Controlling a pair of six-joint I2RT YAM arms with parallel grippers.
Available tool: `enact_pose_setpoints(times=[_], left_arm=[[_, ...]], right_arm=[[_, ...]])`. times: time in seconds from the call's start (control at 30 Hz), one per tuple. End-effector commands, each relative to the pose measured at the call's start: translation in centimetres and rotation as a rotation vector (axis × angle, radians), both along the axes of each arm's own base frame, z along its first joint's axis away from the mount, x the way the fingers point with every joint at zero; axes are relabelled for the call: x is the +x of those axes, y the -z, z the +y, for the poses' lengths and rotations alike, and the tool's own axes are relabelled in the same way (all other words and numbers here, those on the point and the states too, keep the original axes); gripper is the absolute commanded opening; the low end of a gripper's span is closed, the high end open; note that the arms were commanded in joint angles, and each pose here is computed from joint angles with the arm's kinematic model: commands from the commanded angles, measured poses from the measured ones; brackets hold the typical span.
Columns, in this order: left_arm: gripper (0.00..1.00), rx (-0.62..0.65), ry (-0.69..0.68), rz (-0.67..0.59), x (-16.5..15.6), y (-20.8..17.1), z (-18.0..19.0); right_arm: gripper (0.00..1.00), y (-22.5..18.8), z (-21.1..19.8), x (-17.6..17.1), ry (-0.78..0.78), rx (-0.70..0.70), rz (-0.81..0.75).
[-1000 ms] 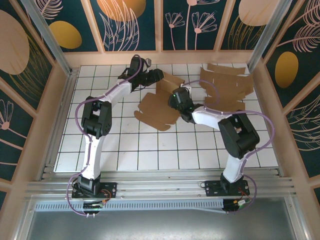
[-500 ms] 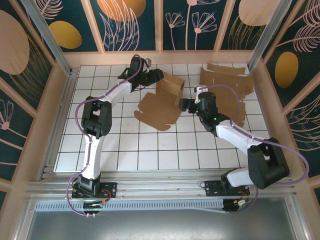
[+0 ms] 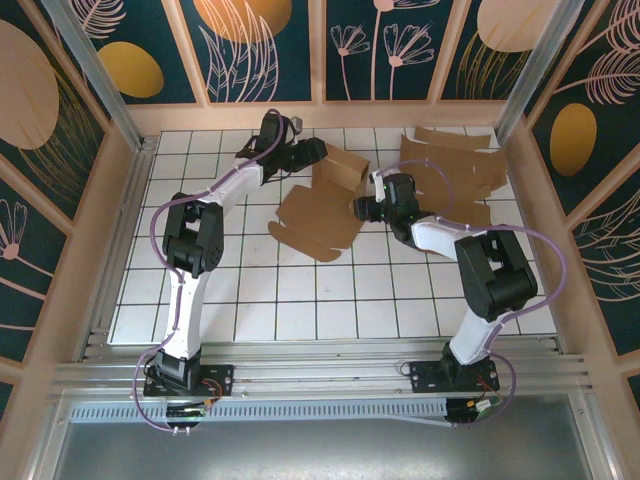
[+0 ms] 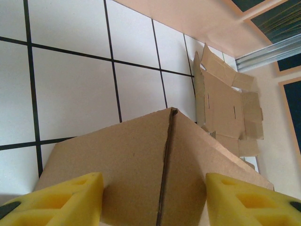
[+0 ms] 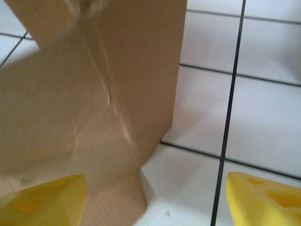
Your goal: Fold the paper box
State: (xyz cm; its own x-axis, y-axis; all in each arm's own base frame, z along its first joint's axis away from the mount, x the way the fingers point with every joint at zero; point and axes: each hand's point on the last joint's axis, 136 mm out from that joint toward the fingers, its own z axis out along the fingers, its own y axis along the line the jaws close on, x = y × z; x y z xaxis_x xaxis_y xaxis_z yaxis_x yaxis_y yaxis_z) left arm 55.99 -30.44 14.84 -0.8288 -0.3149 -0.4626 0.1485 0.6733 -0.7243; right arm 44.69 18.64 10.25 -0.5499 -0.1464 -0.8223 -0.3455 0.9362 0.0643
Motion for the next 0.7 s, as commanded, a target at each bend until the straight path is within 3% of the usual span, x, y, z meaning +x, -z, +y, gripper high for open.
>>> enact_pose_setpoints(times=[0.0, 0.27, 0.43, 0.67], left_arm=[[0.56, 0.036, 0.016, 0.084, -1.7, 1.9, 0.1], [0.56, 0.02, 0.032, 0.086, -2.1, 1.4, -0.2], [0.57, -0.002, 0.052, 0.09, -2.5, 0.9, -0.6], [0.75, -0.03, 0.044, 0.046, -2.4, -1.8, -0.5]], right_arm=[[0.77, -2.6, 1.4, 2.5, 0.0, 0.06, -0.095], [0.74, -2.3, 1.5, 5.7, 0.07, 0.015, -0.097], [0.65, -2.5, 1.1, 7.2, 0.123, -0.031, -0.144], [0.59, -1.3, 1.0, 7.6, 0.134, -0.123, -0.158]])
